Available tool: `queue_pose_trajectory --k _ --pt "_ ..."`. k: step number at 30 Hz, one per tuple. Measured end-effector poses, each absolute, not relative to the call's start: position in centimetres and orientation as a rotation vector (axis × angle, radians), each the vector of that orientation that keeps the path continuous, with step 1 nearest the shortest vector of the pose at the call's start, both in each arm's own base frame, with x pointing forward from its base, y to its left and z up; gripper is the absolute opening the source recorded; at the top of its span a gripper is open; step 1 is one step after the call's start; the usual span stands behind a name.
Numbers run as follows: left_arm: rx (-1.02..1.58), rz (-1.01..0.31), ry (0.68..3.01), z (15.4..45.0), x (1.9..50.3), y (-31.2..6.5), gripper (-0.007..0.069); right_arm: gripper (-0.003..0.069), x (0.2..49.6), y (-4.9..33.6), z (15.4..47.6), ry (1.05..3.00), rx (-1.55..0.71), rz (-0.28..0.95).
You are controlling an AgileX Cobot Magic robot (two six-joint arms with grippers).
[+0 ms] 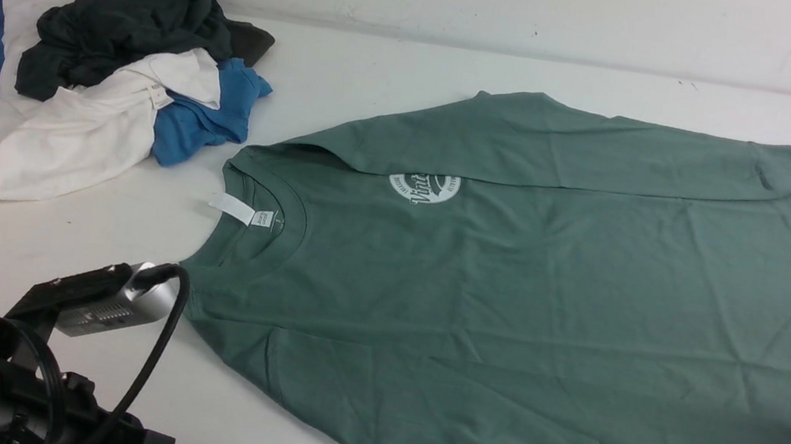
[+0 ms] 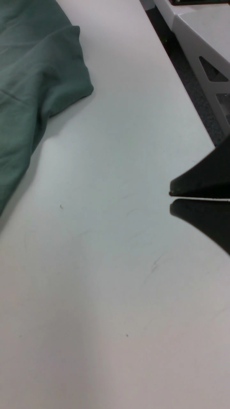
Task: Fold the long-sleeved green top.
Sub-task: Hold the cuff closest to the cuff with your right arm, then drag the cuff with your right arm and place it in the center of the right edge of the fabric
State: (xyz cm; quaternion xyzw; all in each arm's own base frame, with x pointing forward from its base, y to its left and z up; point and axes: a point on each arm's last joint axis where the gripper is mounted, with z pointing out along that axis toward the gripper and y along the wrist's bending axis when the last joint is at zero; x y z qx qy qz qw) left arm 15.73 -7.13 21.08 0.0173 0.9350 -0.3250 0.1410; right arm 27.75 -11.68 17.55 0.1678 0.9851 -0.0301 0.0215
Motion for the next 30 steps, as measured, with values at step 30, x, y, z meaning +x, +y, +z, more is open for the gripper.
queue_pose_trajectory --k 30 --pt "-0.02 -0.904 2.497 27.6 19.7 -7.3 -0.0003 0.02 47.6 -8.2 21.2 2.611 0.027 -0.2"
